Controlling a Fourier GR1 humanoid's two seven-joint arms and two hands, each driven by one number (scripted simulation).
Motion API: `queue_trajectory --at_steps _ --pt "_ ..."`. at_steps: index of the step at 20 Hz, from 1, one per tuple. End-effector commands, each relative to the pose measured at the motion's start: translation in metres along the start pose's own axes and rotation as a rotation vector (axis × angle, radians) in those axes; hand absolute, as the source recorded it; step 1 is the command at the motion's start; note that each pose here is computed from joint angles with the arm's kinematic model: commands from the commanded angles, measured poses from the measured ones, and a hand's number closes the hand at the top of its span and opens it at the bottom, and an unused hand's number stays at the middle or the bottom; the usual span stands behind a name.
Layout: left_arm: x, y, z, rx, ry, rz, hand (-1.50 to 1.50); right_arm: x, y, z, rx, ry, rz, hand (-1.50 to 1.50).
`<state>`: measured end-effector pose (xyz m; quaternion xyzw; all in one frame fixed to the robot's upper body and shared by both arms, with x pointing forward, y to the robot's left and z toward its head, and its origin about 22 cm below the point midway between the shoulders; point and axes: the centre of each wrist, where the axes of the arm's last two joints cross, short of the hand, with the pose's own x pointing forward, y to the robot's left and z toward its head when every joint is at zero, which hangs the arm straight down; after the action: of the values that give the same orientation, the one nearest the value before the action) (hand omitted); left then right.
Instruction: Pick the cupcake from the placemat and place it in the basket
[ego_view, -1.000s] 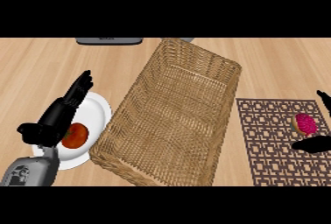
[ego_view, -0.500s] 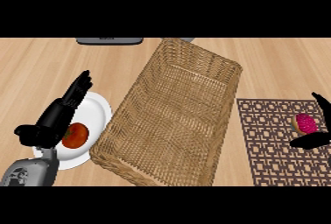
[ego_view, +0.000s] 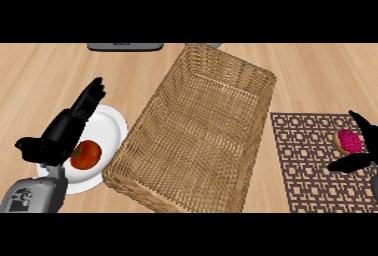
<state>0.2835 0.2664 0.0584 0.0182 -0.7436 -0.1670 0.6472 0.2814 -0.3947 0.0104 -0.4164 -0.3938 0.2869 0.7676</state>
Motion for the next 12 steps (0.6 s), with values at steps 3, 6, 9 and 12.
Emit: queue_trajectory --at_steps 3,6,9,12 --pt "0.0 0.009 -0.013 -0.002 0.0 0.009 0.0 -0.001 0.009 -0.007 0.092 -0.02 0.045 1.5" --pt "-0.012 0.009 0.008 0.007 0.0 0.001 0.0 -0.004 0.023 -0.013 0.097 -0.024 0.057 1.5" --pt "-0.002 0.007 0.013 -0.012 0.013 0.001 0.0 0.003 0.037 0.002 0.069 -0.033 0.082 1.5" --pt "-0.003 0.009 0.016 -0.012 0.013 0.002 0.0 -0.006 0.019 0.003 0.088 -0.093 0.186 1.5"
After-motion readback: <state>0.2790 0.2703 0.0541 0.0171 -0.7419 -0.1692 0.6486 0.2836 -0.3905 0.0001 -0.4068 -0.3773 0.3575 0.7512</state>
